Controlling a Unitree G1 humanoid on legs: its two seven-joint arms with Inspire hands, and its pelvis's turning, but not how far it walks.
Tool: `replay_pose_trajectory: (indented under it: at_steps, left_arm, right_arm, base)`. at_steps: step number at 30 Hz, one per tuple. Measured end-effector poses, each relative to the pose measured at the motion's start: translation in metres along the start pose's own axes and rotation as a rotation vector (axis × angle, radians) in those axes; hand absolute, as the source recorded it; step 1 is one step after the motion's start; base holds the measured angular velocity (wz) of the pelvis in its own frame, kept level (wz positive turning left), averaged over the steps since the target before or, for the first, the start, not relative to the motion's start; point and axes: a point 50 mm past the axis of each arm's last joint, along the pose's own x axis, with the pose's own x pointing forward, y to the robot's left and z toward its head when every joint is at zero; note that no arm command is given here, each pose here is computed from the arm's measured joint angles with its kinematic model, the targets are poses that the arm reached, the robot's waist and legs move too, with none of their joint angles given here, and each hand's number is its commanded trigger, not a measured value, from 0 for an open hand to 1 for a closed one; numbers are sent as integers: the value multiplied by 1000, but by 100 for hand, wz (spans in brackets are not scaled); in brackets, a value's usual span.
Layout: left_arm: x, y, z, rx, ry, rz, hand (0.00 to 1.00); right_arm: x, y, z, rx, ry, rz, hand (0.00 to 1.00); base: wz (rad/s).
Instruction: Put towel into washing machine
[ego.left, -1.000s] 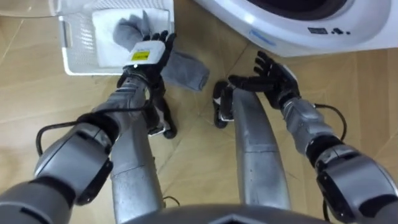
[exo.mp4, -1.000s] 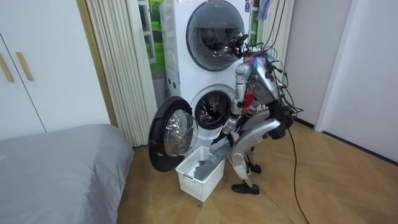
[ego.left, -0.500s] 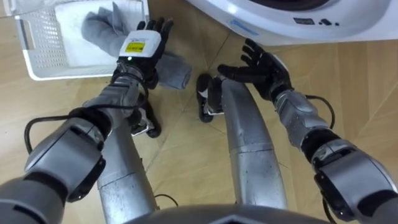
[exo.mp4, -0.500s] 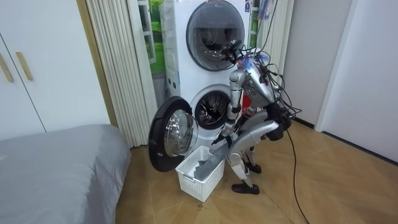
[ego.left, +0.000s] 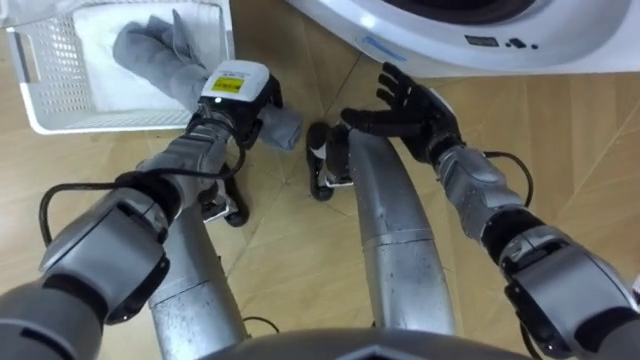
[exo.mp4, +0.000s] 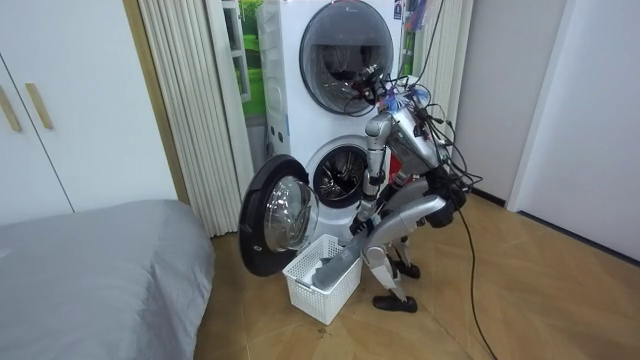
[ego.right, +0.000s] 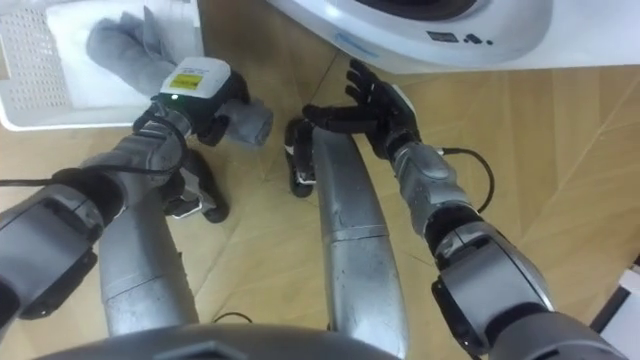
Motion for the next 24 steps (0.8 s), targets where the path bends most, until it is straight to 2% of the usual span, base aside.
replay_pose_trajectory:
  at_steps: [8,12,14,17,20,24]
  left_arm:
    - [-5,-16,-1,-67,19,-126,100]
    - [-15,-37,3,-97,18,-194,100]
    - [-20,-49,7,-115,9,-222,100]
    - [-20,-50,14,-142,-24,-216,100]
    - [-19,-49,15,-171,-19,-184,100]
    - [-14,-35,14,-289,16,-71,100]
  right_arm:
    - [-2,3,-7,-71,31,17,0]
    - [-8,7,-25,-61,78,20,0]
    - [-18,0,-45,-86,154,-8,0]
    - [-32,-14,-66,-77,242,-77,0]
    - [-36,-17,-72,-79,264,-98,0]
    - [-39,-24,-73,-76,275,-133,0]
  base:
    - [4]
    - [1]
    - [5]
    - [-16]
    - [-5]
    - [-3]
